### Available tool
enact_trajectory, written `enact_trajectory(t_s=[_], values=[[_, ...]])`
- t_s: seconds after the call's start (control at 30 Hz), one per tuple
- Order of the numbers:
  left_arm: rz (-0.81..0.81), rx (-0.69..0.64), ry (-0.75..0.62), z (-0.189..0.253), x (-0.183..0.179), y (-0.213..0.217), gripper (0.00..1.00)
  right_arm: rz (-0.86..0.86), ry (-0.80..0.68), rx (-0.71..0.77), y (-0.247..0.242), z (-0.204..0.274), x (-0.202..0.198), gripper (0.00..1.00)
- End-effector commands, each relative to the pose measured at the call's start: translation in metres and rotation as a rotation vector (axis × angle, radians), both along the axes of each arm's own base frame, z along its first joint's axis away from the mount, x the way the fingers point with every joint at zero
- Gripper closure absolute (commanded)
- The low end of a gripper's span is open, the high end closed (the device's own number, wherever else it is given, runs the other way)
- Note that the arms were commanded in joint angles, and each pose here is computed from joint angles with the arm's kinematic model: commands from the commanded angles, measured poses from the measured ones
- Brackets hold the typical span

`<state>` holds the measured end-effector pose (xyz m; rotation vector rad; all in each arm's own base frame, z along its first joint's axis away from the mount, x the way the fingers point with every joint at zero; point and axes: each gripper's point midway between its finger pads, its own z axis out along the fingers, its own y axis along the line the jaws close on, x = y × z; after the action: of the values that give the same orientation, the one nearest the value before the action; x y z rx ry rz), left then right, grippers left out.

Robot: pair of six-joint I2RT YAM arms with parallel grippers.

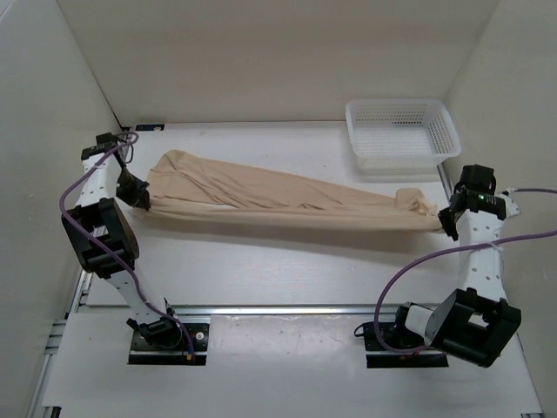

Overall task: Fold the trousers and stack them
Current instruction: Flatten the trousers out

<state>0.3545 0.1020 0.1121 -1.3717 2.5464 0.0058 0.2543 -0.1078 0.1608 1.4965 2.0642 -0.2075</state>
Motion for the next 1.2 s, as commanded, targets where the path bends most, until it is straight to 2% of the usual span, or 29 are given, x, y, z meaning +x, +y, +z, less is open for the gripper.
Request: enact_trajectory(t_s=[0.0,0.07,0.1,0.23,0.37,0.43,0.57,0.63,0.7,0.8,0.93,1.07,1.17], values=[[0.012,0.04,0.028,-0.004,-0.017,0.01,0.9,-0.196,0.097,-0.103,-0.028,-0.002,-0.051,0.82],[0.01,0.043,0.03,-0.004,-0.019,0.014,0.76,-0.197,0.078,-0.108,-0.028,0.003,-0.052,0.66],[0.008,0.037,0.015,0.0,-0.018,0.012,0.74,-0.192,0.052,-0.102,-0.027,0.01,-0.047,0.61],[0.0,0.052,-0.018,0.014,-0.015,0.014,0.6,-0.135,0.016,-0.071,-0.021,0.021,-0.035,0.59],[0.019,0.087,-0.007,0.024,-0.021,0.023,0.6,-0.096,0.046,-0.069,-0.019,0.015,-0.038,0.59],[0.018,0.079,0.016,0.017,-0.026,0.02,0.65,-0.065,0.08,-0.046,-0.012,0.002,-0.045,0.59],[0.035,0.058,0.096,-0.006,-0.048,0.02,0.67,0.098,0.097,0.143,0.032,-0.034,-0.053,0.59],[0.031,0.029,0.146,-0.023,-0.06,0.014,0.64,0.149,0.093,0.259,0.058,-0.053,-0.063,0.59],[0.013,-0.016,0.158,-0.036,-0.066,0.004,0.61,0.18,0.078,0.294,0.07,-0.058,-0.07,0.59],[-0.002,-0.058,0.171,-0.058,-0.06,-0.003,0.59,0.242,0.082,0.326,0.08,-0.064,-0.076,0.56],[0.006,-0.094,0.216,-0.086,-0.046,-0.001,0.58,0.303,0.112,0.364,0.088,-0.068,-0.078,0.44],[0.004,-0.088,0.202,-0.091,-0.029,0.001,0.9,0.307,0.161,0.398,0.09,-0.077,-0.079,0.4],[0.025,-0.044,0.182,-0.074,-0.021,0.011,0.9,0.304,0.193,0.427,0.092,-0.083,-0.08,0.39]])
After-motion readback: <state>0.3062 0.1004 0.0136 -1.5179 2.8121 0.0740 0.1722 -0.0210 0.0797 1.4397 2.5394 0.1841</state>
